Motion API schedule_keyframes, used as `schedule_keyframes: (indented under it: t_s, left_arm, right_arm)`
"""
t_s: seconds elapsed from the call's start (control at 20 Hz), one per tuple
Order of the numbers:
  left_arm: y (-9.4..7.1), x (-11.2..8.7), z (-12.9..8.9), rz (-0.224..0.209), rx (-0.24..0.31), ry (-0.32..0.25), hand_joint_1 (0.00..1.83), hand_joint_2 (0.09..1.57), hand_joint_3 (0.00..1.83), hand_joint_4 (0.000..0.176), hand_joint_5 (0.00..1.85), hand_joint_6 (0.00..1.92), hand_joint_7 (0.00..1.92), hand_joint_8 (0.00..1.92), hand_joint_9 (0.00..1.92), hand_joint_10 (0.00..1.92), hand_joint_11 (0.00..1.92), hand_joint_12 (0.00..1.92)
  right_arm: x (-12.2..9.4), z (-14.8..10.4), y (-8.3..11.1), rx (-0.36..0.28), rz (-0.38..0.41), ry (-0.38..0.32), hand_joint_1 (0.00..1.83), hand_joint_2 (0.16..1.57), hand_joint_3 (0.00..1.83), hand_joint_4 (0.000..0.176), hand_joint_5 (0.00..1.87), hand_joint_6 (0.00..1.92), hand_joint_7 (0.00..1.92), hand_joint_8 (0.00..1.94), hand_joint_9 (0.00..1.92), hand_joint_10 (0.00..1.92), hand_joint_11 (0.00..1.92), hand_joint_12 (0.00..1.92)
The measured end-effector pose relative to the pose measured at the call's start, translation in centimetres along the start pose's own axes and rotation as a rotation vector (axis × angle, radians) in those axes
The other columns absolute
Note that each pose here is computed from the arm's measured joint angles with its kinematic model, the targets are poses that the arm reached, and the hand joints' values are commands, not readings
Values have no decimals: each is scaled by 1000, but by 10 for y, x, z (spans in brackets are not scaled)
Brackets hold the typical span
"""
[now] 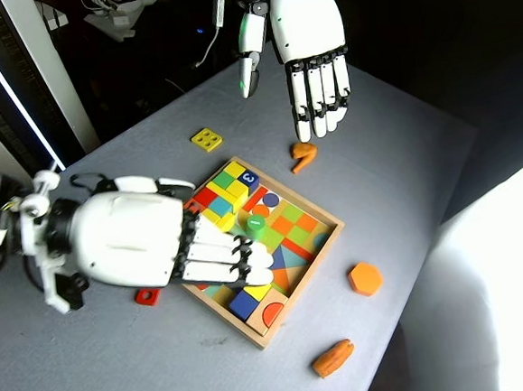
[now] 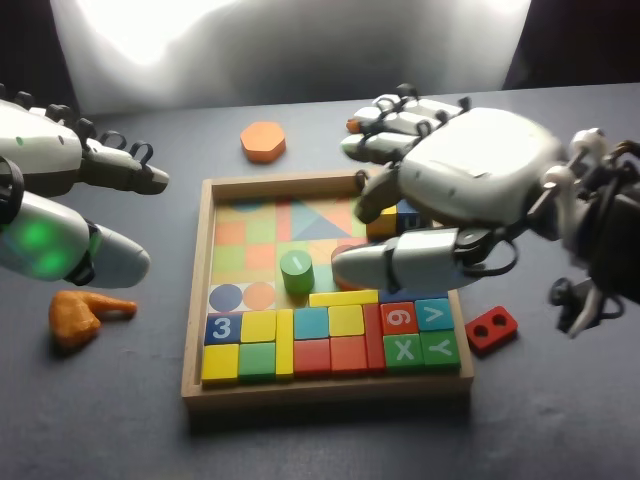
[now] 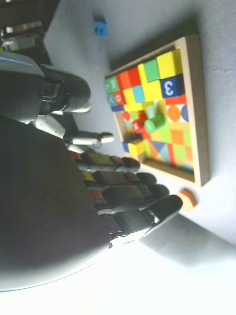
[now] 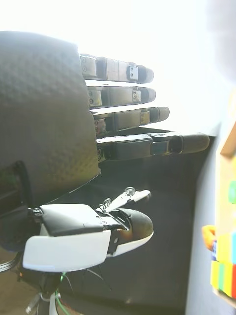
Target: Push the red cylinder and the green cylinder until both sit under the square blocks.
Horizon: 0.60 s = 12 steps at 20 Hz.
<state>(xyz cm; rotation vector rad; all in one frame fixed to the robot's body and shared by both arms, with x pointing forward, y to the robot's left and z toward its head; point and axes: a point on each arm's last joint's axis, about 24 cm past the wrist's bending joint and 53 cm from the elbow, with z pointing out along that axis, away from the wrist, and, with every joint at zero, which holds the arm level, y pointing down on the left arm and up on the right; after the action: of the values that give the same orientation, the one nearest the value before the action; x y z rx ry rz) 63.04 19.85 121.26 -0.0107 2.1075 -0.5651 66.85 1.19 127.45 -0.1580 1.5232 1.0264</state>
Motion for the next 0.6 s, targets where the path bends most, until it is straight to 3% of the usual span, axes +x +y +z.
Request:
schedule_keyframes:
  t_s: [0.15,0.4,0.6]
  left_arm:
    - [1,0,0,2,-2,1,66,1286,1,54,100,0,162,1,181,1,0,728]
    - [1,0,0,0,-2,1,25,1290,3,47,130,6,185,4,199,4,0,787]
    - [1,0,0,0,-3,2,46,1289,0,46,120,3,175,1,192,2,0,796]
  right_arm:
    - [11,10,1,5,8,21,0,1133,0,0,755,112,230,17,0,0,0,0]
    - [16,20,-6,27,43,52,0,1134,0,0,771,116,250,19,0,0,0,0]
    - [28,23,0,13,31,85,0,1128,0,0,756,108,258,17,0,0,0,0]
